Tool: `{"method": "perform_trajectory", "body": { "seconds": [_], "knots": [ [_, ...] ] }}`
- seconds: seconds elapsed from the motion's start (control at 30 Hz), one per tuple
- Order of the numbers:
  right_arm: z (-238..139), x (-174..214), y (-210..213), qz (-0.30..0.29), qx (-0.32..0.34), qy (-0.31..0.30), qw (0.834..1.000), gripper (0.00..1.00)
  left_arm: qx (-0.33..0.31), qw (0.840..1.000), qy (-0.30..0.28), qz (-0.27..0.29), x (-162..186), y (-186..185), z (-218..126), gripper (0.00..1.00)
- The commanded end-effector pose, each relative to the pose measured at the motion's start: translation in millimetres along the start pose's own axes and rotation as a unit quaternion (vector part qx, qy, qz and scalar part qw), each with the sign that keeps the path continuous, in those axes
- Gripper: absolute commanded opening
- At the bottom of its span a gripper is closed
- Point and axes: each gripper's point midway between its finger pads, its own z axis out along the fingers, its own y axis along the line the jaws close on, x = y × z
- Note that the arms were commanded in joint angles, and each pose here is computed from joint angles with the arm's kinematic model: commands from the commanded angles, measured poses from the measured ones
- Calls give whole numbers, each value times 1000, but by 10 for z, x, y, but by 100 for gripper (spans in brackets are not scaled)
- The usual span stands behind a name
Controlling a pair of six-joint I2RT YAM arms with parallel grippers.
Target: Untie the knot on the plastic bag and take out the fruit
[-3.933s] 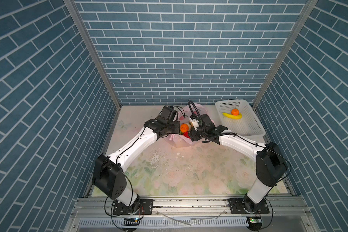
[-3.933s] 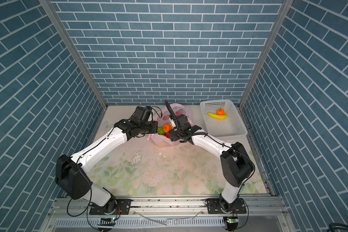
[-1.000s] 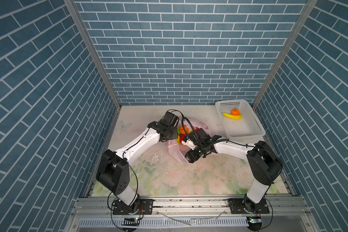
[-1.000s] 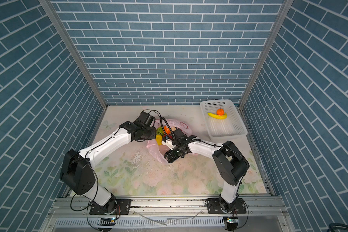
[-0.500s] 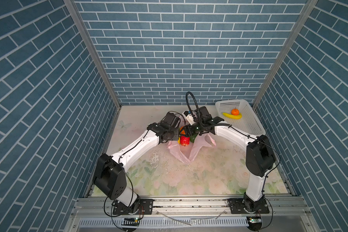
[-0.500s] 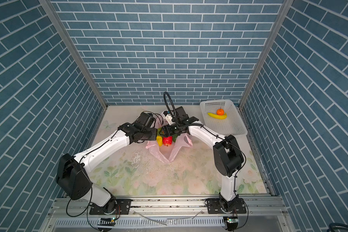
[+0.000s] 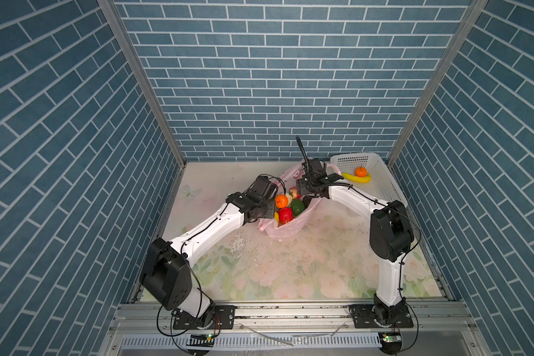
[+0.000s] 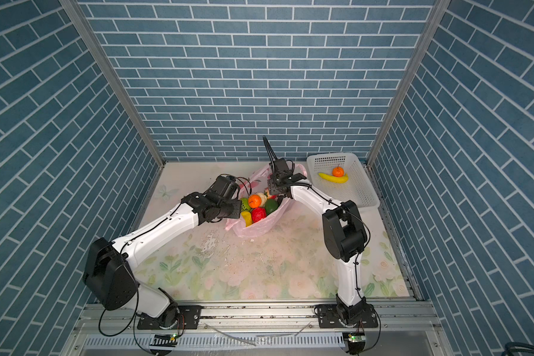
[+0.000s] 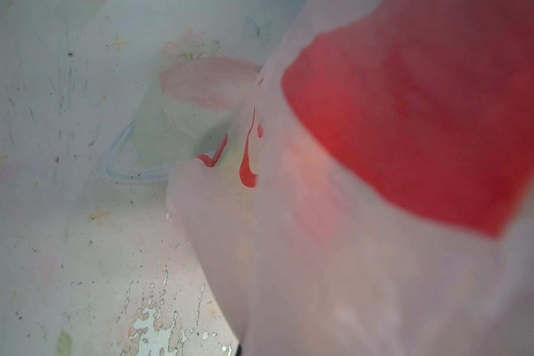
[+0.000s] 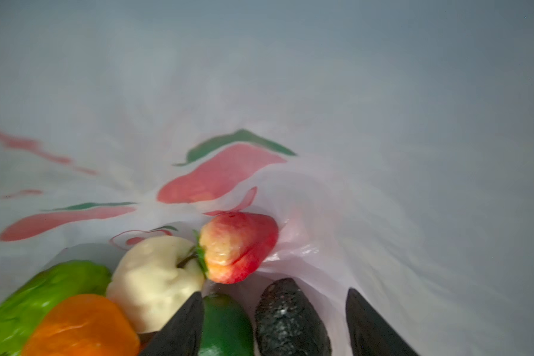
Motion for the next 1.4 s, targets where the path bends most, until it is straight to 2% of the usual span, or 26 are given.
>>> {"method": "perform_trajectory", "body": {
  "seconds": [0.0,0.1,0.17,0.33,0.53,0.63,0.77,0.93,1.07,1.23,1.37],
  "knots": [
    [-265,225,37,-15,-20,29,999,72,-3,1000,-5,-2,4,14,-58,0],
    [-405,495,204,-30,-60,61,996,72,11,1000,-2,-3,-3,-51,-68,0],
    [-444,707,223,-36,-63,82,994,72,20,1000,3,1,24,-110,-74,0],
    [-528,1230,18,-31,-25,126,991,72,29,999,38,23,271,-152,-77,0],
    [-694,1954,-300,-12,37,197,980,72,44,994,90,49,706,-162,-102,0],
    [-720,2120,-256,-12,20,206,978,72,27,994,89,53,756,-87,-123,0],
    [-754,1872,217,-41,-89,148,984,72,16,997,44,54,490,-100,-173,0],
    [-844,1373,694,-60,-191,57,978,72,24,998,-10,54,121,-220,-250,0],
    [-861,902,910,-44,-224,-18,973,73,44,997,-32,58,62,-276,-320,0],
    [-663,460,1280,-19,-273,-51,960,73,53,994,-46,78,71,-284,-334,0],
    [-416,112,1422,44,-292,-104,950,73,51,994,-35,85,119,-281,-304,0]
  ]
}}
